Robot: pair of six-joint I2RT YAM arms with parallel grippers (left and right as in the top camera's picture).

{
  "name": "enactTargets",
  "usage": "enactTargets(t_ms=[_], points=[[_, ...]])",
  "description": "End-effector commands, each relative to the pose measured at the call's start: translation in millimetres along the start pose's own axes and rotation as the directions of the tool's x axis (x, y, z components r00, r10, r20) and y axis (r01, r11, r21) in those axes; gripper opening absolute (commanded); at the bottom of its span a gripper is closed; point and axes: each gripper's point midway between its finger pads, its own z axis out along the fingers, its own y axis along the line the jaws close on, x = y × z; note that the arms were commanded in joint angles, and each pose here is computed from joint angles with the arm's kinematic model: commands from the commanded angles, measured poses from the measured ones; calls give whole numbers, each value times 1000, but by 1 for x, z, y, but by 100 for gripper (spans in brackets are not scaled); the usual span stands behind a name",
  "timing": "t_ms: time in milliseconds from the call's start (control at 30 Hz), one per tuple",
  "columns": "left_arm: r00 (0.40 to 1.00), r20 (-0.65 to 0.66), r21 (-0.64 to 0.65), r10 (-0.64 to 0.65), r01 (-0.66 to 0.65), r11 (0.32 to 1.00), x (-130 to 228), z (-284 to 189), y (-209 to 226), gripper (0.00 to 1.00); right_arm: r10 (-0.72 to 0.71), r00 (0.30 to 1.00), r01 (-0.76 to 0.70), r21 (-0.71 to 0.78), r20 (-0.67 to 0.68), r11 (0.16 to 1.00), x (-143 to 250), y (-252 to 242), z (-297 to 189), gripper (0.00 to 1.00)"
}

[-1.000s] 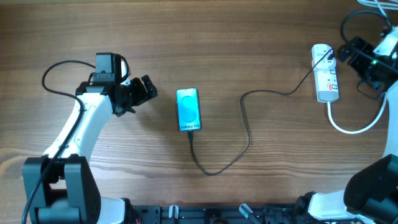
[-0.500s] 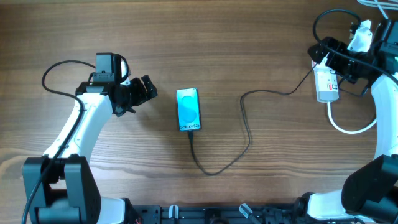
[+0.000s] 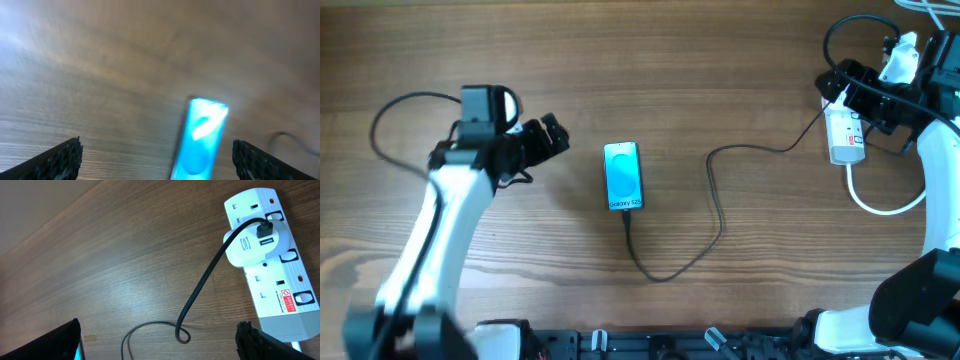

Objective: Plug charger to phone and switch on socket

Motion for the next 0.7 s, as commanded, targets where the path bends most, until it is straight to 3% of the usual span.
enactTargets(t_ms=[0, 67, 167, 433, 533, 667], points=[[968, 248, 71, 45, -65, 995, -26, -79, -24, 100, -16, 1000, 16, -19, -7, 1000, 1, 3, 2, 100], [900, 431, 91, 56, -105, 990, -32, -142, -33, 100, -16, 1000, 16, -19, -7, 1000, 1, 3, 2, 100], [858, 511, 106, 55, -126, 986, -11, -189, -31, 100, -16, 1000, 16, -20, -7, 1000, 1, 3, 2, 100], [881, 471, 66, 49, -90, 994, 63, -137, 26, 100, -16, 1000, 16, -19, -7, 1000, 1, 3, 2, 100], [843, 535, 121, 49, -134, 984, 64, -121, 25, 100, -16, 1000, 16, -19, -7, 1000, 1, 3, 2, 100], [744, 667, 185, 36, -212, 960, 53, -117, 17, 100, -16, 1000, 16, -20, -7, 1000, 1, 3, 2, 100]])
